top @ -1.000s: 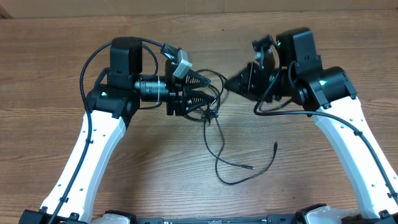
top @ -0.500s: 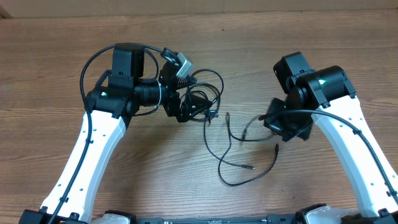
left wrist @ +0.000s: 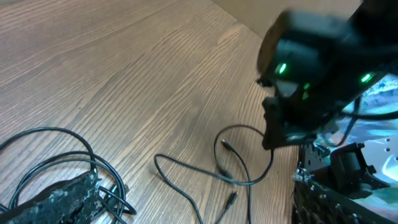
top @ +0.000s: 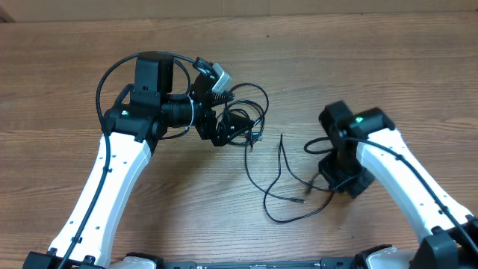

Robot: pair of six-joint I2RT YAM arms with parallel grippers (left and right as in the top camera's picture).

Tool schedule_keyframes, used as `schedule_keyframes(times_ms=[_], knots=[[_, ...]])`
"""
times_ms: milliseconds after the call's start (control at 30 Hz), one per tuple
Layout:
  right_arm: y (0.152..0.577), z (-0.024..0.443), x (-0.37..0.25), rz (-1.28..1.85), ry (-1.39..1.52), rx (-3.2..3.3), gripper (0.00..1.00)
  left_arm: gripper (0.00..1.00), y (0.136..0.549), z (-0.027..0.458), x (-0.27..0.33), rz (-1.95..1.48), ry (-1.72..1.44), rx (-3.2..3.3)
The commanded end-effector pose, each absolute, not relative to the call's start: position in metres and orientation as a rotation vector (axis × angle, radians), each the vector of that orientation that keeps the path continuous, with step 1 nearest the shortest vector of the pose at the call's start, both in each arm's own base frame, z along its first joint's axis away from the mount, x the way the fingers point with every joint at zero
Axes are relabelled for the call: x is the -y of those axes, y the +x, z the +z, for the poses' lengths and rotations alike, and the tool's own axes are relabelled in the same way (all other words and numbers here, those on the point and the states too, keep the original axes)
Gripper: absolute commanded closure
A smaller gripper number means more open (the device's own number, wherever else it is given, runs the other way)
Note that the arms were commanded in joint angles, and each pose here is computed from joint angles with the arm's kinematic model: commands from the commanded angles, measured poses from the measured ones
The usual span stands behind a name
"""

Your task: Untangle cables

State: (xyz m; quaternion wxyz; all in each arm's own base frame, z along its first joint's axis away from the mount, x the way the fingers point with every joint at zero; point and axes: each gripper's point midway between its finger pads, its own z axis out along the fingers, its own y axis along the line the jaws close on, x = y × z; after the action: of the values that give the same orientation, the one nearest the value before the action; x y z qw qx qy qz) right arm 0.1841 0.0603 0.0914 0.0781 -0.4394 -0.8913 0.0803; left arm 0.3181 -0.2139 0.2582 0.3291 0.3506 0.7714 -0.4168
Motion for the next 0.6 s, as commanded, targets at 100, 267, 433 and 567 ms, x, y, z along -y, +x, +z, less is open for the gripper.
schedule_keyframes(times_ms=[100,267,433,567], knots=[[0.166,0.051,-0.060,0.252,-1.562,2.504,0.79,0.00,0.317,0.264,0.216,-1.078,0.934,-1.996],[0.159,0.026,-0.070,0.158,-1.557,2.477,0.67,0.01,0.317,0.264,0.216,-1.077,0.934,-1.997],[0.157,0.008,-0.069,0.128,-1.565,2.496,0.51,0.00,0.318,0.264,0.215,-1.072,0.933,-1.998],[0.155,-0.006,-0.070,0.090,-1.571,2.507,0.51,0.00,0.323,0.259,0.212,-1.030,0.907,-2.031]])
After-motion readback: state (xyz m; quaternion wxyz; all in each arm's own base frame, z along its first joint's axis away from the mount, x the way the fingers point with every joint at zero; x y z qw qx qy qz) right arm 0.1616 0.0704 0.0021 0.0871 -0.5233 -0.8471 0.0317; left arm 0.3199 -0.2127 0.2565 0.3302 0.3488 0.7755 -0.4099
